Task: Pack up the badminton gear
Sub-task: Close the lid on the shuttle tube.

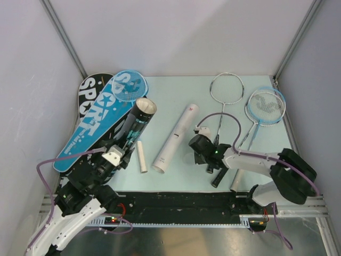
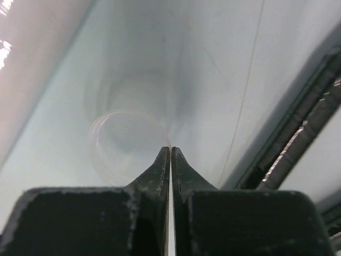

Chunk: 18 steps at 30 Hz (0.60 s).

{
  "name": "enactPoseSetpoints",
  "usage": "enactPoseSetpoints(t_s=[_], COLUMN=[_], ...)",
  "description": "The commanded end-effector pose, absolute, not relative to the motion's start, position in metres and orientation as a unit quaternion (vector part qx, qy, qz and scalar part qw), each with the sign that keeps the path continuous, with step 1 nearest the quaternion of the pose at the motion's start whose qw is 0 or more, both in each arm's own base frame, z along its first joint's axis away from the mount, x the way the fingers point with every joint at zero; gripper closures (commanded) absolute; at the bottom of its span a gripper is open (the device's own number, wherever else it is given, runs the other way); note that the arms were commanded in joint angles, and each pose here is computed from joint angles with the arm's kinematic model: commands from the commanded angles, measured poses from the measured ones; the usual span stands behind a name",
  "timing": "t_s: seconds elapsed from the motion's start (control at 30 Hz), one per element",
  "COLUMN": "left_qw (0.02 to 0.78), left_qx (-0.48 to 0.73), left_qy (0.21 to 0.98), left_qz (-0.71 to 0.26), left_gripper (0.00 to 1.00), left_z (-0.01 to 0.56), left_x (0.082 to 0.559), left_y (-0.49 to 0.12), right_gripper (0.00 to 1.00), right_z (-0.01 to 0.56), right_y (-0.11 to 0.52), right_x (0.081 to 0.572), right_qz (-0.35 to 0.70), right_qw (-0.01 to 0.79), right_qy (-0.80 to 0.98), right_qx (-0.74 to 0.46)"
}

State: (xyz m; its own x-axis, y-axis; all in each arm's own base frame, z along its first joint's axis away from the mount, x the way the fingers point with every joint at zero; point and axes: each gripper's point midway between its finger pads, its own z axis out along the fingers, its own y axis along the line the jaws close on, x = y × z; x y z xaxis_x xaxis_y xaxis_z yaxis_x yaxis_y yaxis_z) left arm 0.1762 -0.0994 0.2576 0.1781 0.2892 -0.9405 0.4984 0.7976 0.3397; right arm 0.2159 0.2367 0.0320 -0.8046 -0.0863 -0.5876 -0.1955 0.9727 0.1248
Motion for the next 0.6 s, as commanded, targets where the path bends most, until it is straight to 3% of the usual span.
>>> enactPoseSetpoints(t_s=[0.0,0.3,0.57], left_qw=[0.719,0.702,0.650], left_qx=[0.302,0.363,0.470], left_qy=[0.617,0.600,0.567], left_qz=[-0.103,-0.123,-0.188], left_gripper=[0.56,0.56,0.55], left_z=[0.278,0.267,0.249], left_x=[0.176,0.170,0.152], left_y=[-0.110,-0.130,-0.171], right_gripper=[1.00,1.00,1.00], right_z=[0.083,0.207,0.328], right_y=[0.229,0.216,0.212], right_x=[0.240,0.263,0.221], right_qz=[0.114,0.275,0.455], right_qw=[0.379,0.486,0.524], right_qy=[0.917,0.830,0.714], right_qx=[-0.046,0.004,-0.090])
